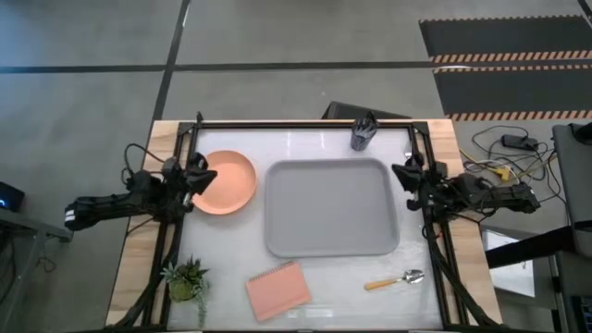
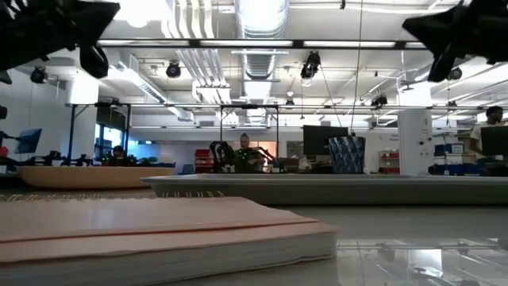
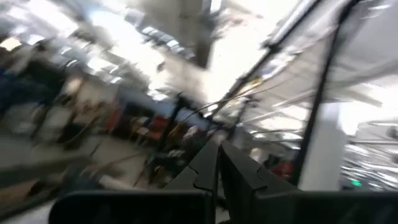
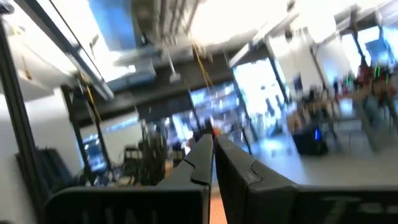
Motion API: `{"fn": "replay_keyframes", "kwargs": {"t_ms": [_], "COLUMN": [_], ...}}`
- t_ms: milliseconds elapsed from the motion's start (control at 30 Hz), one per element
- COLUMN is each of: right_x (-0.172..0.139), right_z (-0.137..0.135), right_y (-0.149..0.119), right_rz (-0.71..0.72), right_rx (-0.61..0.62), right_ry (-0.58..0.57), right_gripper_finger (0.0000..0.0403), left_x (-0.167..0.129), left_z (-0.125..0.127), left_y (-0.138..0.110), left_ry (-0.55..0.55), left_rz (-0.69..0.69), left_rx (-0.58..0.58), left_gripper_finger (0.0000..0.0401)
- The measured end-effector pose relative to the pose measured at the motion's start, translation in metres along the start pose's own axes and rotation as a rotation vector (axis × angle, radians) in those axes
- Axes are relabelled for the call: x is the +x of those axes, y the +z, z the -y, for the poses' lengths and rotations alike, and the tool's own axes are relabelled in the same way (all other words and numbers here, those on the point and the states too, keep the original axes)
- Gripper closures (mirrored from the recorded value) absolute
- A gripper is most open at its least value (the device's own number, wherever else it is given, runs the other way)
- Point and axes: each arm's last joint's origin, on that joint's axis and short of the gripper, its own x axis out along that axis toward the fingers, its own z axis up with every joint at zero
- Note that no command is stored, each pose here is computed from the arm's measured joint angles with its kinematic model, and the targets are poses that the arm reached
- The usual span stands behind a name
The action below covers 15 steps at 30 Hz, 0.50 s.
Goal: Pick and place plate/cup/fork/spoon on tray
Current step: Put the orange plate on the top left side of the gray serving tray
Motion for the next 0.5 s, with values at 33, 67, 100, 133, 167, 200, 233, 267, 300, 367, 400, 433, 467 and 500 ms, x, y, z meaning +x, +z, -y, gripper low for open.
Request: {"fn": "replay_keyframes", "kwargs": {"t_ms": [33, 67, 100, 133, 167, 200, 233, 267, 300, 367, 400, 433, 467, 500], "right_x": [0.000, 0.000, 0.000, 0.000, 0.000, -0.001, -0.001, -0.001, -0.001, -0.001, -0.001, -0.001, -0.001, -0.001], "right_z": [0.000, -0.001, -0.001, -0.001, -0.001, -0.001, -0.001, -0.001, -0.002, -0.002, -0.002, -0.001, -0.001, -0.001], "right_y": [0.003, 0.005, 0.006, 0.008, 0.010, 0.011, 0.012, 0.013, 0.013, 0.014, 0.014, 0.014, 0.014, 0.014], "right_rz": [0.026, 0.047, 0.064, 0.079, 0.095, 0.109, 0.121, 0.130, 0.134, 0.135, 0.135, 0.135, 0.136, 0.136], "right_rx": [-0.021, -0.043, -0.066, -0.091, -0.113, -0.134, -0.154, -0.171, -0.183, -0.196, -0.198, -0.199, -0.204, -0.207], "right_ry": [0.004, 0.005, 0.006, 0.007, 0.006, 0.006, 0.005, 0.003, 0.002, 0.002, 0.001, -0.001, -0.002, -0.004], "right_gripper_finger": [0.0394, 0.0394, 0.0394, 0.0394, 0.0394, 0.0394, 0.0394, 0.0394, 0.0394, 0.0394, 0.0394, 0.0394, 0.0394, 0.0394], "left_x": [0.002, 0.005, 0.008, 0.012, 0.015, 0.018, 0.022, 0.027, 0.032, 0.042, 0.047, 0.052, 0.058, 0.063], "left_z": [-0.001, -0.001, -0.002, -0.003, -0.005, -0.007, -0.009, -0.009, -0.010, -0.013, -0.015, -0.017, -0.019, -0.020], "left_y": [0.001, 0.001, 0.001, 0.000, -0.002, -0.005, -0.007, -0.008, -0.009, -0.014, -0.018, -0.021, -0.023, -0.025], "left_ry": [0.033, 0.065, 0.100, 0.139, 0.186, 0.227, 0.257, 0.284, 0.318, 0.405, 0.458, 0.516, 0.573, 0.625], "left_rz": [-0.010, -0.020, -0.037, -0.061, -0.088, -0.113, -0.136, -0.161, -0.195, -0.297, -0.352, -0.412, -0.470, -0.531], "left_rx": [-0.014, -0.018, -0.020, -0.031, -0.045, -0.057, -0.064, -0.080, -0.095, -0.117, -0.133, -0.150, -0.164, -0.180], "left_gripper_finger": [0.0401, 0.0401, 0.0401, 0.0401, 0.0401, 0.0401, 0.0401, 0.0401, 0.0401, 0.0401, 0.0401, 0.0401, 0.0401, 0.0401]}}
